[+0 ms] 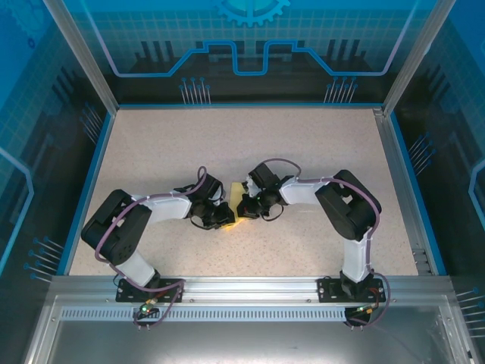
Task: Fold a paper plane with a square sheet of paper (pick it up from the middle)
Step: Third fold the triangle at the center of the table.
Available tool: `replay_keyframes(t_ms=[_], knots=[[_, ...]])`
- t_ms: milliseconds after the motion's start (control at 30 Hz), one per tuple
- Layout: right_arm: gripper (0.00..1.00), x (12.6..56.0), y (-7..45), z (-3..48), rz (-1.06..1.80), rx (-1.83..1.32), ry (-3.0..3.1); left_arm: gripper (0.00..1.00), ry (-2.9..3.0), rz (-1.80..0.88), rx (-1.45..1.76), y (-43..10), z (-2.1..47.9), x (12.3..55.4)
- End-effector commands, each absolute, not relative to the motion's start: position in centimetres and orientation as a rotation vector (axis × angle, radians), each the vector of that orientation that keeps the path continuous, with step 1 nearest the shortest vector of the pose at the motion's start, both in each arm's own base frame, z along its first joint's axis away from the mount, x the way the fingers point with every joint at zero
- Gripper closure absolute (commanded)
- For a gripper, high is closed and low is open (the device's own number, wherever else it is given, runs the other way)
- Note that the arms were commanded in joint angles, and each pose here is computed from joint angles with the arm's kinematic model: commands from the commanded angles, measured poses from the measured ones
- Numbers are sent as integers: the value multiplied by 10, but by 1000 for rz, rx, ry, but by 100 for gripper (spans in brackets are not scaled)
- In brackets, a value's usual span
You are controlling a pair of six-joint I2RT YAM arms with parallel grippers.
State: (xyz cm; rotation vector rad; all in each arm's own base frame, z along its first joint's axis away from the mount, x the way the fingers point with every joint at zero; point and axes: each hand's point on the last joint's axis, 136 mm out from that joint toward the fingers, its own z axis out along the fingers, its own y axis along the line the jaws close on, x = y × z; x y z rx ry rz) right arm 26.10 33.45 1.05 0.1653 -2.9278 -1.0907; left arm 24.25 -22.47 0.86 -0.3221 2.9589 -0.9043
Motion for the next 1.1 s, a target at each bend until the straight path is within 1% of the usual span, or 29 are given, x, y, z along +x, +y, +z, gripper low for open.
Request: replay_keyframes(t_ms=[0,300,700,800,933,1067], knots=[[95,260,317,-17,-1001,76,-2942,84,3112,-628,-388,-188,-33,212],[93,290,297,-6,-1087,7,-2980,85,3145,-552,-403,-176,-45,202],[92,317,268,-8,-1156,-109,-3017,85,3150,-553,-397,-176,-46,201],[91,320,268,4,-1210,-86,-3027,85,3146,-562,-393,-178,-45,202],[90,324,270,31,-1276,-25,-3069,85,3147,-563,-385,-179,-44,203],[88,319,277,55,-1348,46,-3074,85,3147,-566,-384,-179,-43,203]])
